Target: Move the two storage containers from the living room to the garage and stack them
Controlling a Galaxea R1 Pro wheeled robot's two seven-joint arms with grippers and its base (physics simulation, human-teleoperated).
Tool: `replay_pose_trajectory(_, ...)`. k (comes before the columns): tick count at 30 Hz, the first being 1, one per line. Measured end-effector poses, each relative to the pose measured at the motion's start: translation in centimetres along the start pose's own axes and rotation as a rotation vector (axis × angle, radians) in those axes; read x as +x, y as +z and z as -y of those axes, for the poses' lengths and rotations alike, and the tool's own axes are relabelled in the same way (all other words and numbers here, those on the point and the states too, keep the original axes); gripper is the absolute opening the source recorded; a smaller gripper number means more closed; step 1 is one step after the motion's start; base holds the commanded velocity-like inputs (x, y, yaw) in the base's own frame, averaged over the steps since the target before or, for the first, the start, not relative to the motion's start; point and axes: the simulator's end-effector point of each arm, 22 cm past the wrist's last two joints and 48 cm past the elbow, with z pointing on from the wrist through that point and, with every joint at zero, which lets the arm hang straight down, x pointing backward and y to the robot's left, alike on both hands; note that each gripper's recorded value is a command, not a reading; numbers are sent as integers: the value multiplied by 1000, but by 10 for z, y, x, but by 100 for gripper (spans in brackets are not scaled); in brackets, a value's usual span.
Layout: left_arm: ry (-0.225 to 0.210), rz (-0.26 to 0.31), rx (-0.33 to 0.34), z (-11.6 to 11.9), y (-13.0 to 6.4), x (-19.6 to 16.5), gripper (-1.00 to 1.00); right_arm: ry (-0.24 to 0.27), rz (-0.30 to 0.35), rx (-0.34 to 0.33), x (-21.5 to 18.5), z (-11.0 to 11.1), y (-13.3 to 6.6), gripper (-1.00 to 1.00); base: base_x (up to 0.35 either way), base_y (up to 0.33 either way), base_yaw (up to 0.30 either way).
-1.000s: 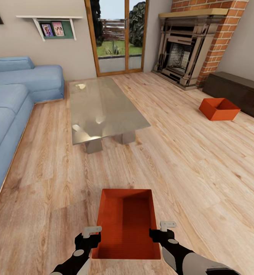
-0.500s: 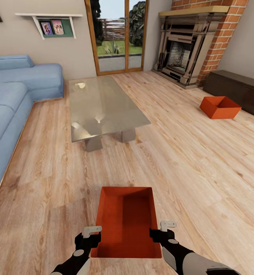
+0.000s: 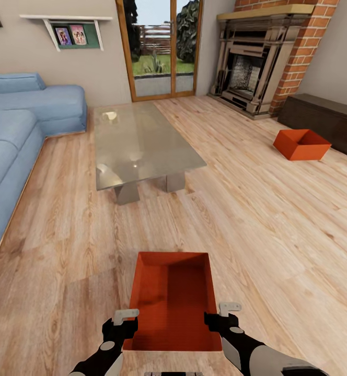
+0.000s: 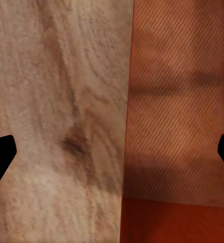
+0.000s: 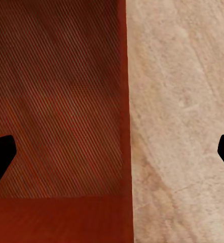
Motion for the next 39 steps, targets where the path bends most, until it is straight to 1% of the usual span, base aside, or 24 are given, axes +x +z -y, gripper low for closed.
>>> replay_pose_trajectory(21,-1,0,0,2,34,32,100,0,1,0,29,1,36,100,0,0,0)
replay_pose_trajectory(39,-1,1,0,2,34,32,100,0,1,0,29,2,37,100,0,0,0)
